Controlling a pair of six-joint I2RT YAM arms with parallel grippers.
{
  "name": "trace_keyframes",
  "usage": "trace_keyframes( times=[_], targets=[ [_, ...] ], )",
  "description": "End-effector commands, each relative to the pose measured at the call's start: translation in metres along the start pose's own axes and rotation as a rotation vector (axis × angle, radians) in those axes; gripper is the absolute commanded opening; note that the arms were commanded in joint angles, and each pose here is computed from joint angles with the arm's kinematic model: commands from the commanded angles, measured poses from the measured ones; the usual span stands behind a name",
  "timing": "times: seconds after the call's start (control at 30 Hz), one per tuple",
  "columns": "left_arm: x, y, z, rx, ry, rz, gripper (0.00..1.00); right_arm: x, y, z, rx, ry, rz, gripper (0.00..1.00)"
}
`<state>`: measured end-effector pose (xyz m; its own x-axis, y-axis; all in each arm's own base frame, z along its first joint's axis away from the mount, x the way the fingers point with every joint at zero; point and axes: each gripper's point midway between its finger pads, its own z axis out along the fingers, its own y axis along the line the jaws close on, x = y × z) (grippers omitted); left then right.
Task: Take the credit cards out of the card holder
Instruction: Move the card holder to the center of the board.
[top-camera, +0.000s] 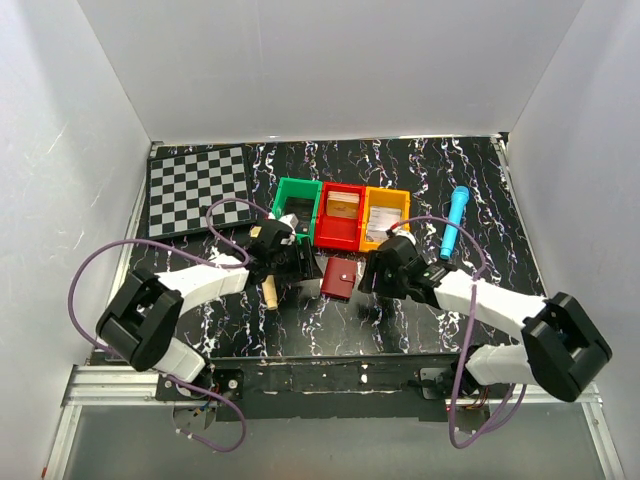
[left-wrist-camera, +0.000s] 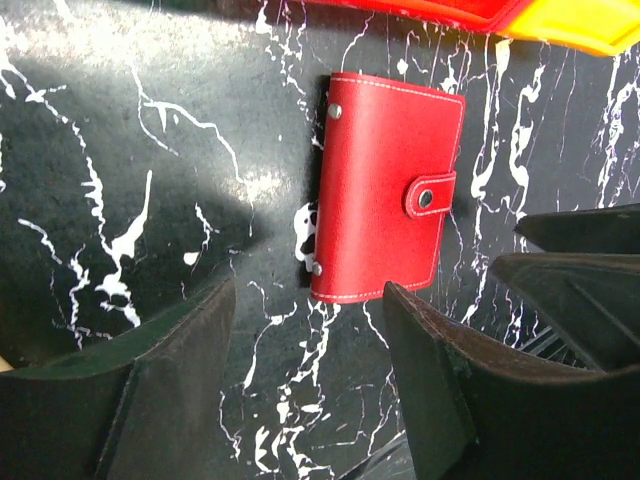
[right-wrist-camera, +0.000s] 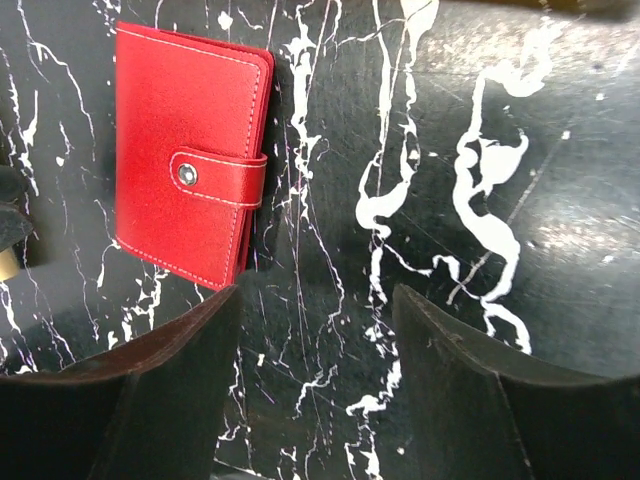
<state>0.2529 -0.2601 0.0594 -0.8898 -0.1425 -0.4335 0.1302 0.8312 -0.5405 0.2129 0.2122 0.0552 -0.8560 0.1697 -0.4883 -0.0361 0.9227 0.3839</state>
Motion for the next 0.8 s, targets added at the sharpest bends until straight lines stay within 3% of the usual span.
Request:
trace_keyframes(
  times=[0.0,0.27,0.77],
  targets=[
    [-0.022,-0.014,0.005,0.026,-0.056,0.008,0.59,-0.010,0.029,0.011,-0.089,0.003,0.028,0.68],
    [-0.018,-0.015,0.026,0.032,-0.010,0.022,0.47,-0.005,0.038,0.023,-0.120,0.049,0.011,0.63],
    [0.004,-0.018,0.044,0.061,0.060,0.020,0.41,0.000,0.042,0.038,-0.131,0.081,0.001,0.49]
  ],
)
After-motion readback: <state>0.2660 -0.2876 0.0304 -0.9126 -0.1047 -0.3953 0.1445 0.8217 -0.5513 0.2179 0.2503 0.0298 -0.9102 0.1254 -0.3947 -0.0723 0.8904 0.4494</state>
